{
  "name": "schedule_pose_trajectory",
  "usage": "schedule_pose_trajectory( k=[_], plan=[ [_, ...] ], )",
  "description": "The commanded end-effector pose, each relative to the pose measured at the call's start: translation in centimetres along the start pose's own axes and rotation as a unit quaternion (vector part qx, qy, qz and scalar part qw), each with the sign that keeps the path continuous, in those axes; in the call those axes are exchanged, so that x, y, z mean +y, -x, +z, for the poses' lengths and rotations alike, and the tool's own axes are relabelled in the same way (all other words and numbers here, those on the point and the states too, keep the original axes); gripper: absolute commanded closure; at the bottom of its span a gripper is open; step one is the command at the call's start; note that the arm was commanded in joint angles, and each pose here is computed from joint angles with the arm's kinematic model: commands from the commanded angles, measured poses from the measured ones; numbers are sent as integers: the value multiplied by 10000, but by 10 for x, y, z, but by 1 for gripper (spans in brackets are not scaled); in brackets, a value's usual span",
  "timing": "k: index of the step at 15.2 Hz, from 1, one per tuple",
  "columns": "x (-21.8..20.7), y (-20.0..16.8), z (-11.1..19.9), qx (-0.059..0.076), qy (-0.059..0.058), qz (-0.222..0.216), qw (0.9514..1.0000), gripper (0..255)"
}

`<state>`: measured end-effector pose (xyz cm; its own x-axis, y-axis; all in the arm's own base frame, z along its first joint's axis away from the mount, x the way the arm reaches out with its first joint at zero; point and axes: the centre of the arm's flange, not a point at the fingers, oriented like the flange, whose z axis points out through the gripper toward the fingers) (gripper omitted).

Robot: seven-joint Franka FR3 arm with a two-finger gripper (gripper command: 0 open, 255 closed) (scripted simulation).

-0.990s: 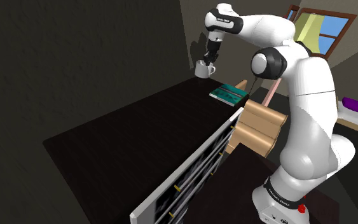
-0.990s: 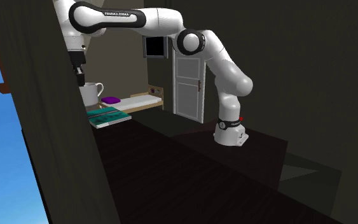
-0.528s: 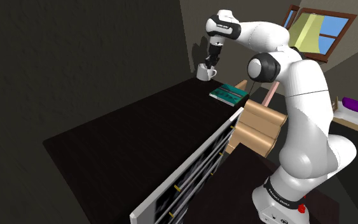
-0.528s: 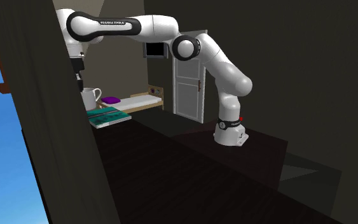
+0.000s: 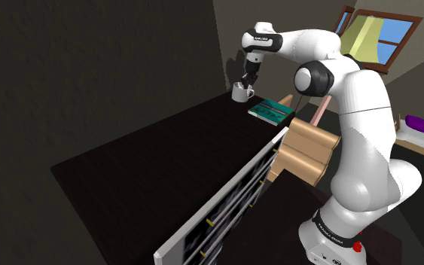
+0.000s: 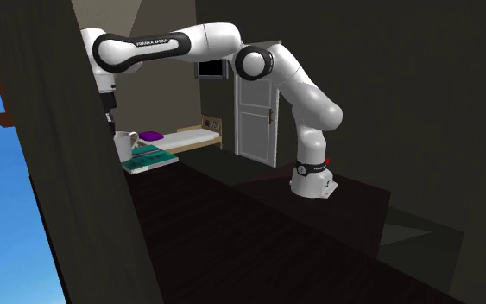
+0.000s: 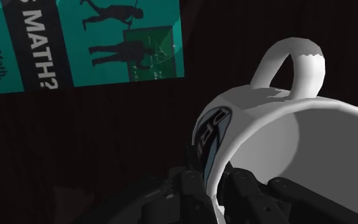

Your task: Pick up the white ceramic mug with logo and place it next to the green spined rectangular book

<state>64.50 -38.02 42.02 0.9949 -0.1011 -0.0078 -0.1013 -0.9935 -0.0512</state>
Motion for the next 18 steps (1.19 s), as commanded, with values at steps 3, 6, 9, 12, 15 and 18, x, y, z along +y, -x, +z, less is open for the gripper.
schedule_pose_trajectory(
  k=[3, 6, 9, 12, 15, 18],
  plan=[
    [1, 0, 22, 5, 3, 1, 10000, 255],
    [2, 0, 37, 5, 3, 1, 10000, 255],
    [3, 0, 53, 5, 3, 1, 10000, 255],
    [4, 0, 69, 5, 3, 1, 10000, 255],
    [4, 0, 73, 5, 3, 1, 10000, 255],
    [4, 0, 73, 5, 3, 1, 10000, 255]
  ],
)
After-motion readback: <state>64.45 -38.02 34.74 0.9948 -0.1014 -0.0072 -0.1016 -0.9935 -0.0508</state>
